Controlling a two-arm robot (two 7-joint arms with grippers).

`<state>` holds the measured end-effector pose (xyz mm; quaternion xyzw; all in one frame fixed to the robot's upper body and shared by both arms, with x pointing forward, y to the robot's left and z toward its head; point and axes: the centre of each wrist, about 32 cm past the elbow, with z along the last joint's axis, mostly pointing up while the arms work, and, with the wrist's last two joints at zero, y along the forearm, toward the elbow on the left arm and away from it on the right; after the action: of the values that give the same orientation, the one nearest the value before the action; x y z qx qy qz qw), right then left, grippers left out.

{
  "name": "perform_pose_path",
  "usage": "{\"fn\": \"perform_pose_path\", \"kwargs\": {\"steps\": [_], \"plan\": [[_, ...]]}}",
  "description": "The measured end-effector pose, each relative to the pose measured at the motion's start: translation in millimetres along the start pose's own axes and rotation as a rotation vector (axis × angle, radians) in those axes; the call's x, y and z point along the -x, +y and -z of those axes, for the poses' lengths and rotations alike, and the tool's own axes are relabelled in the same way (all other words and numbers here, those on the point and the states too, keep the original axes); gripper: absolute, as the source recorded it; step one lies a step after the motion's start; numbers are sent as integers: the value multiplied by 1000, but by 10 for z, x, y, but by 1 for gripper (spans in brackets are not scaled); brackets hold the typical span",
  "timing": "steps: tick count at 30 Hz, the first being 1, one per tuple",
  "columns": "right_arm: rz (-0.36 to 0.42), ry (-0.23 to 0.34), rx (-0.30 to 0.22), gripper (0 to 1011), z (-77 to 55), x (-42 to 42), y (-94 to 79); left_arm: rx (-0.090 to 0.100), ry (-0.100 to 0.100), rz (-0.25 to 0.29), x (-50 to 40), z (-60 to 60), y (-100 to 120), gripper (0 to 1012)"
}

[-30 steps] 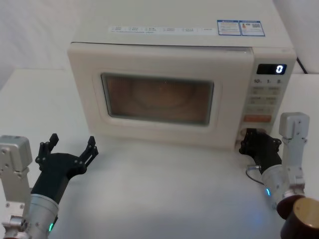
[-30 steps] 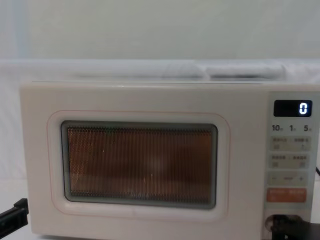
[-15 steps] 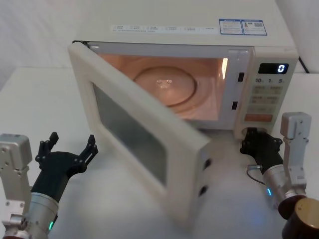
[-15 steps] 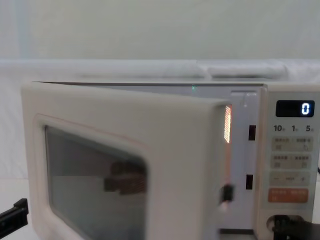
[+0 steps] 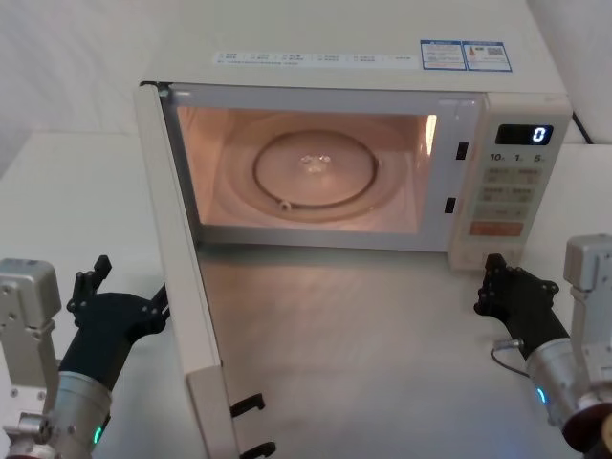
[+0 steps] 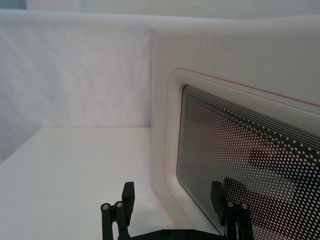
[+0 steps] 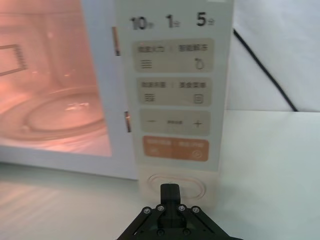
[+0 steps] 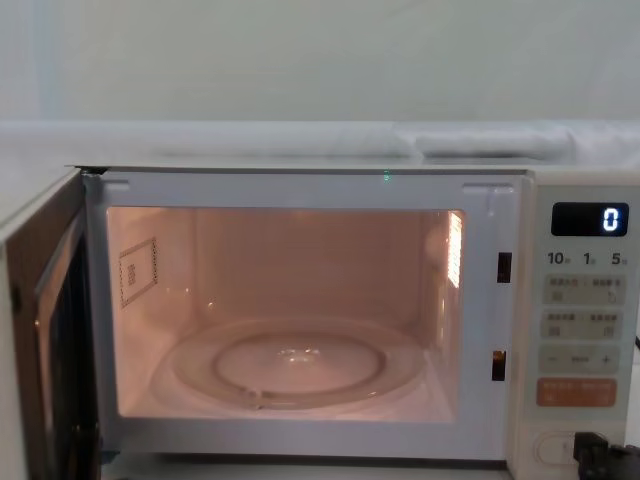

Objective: Press the button to open the microwave door with one hand; close the microwave door with the other hand.

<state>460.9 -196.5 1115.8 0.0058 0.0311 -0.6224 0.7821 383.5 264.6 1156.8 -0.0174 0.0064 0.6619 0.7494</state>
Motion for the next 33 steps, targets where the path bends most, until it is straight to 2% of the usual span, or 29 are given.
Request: {"fn": "perform_pose_path", "kwargs": {"steps": [7,17,19,20,26,30,33], "plan": [[-65,-11,-8,0,-27,-52,-182,0,0,1,1,0,0,1001],[-94,-11,-48,12,-54,-159,-340,0,0,1,1,0,0,1001],[-95,-13,-55,103,-60,-185,-362,0,0,1,1,0,0,1001],[-94,-13,-57,103,-59,-194,-370,0,0,1,1,0,0,1001],[-87,-11,-74,256,-56,-255,-416,0,0,1,1,0,0,1001],[-81,-12,-78,416,-45,-295,-442,0,0,1,1,0,0,1001],[-74,-13,-78,478,-37,-318,-458,0,0,1,1,0,0,1001]]}}
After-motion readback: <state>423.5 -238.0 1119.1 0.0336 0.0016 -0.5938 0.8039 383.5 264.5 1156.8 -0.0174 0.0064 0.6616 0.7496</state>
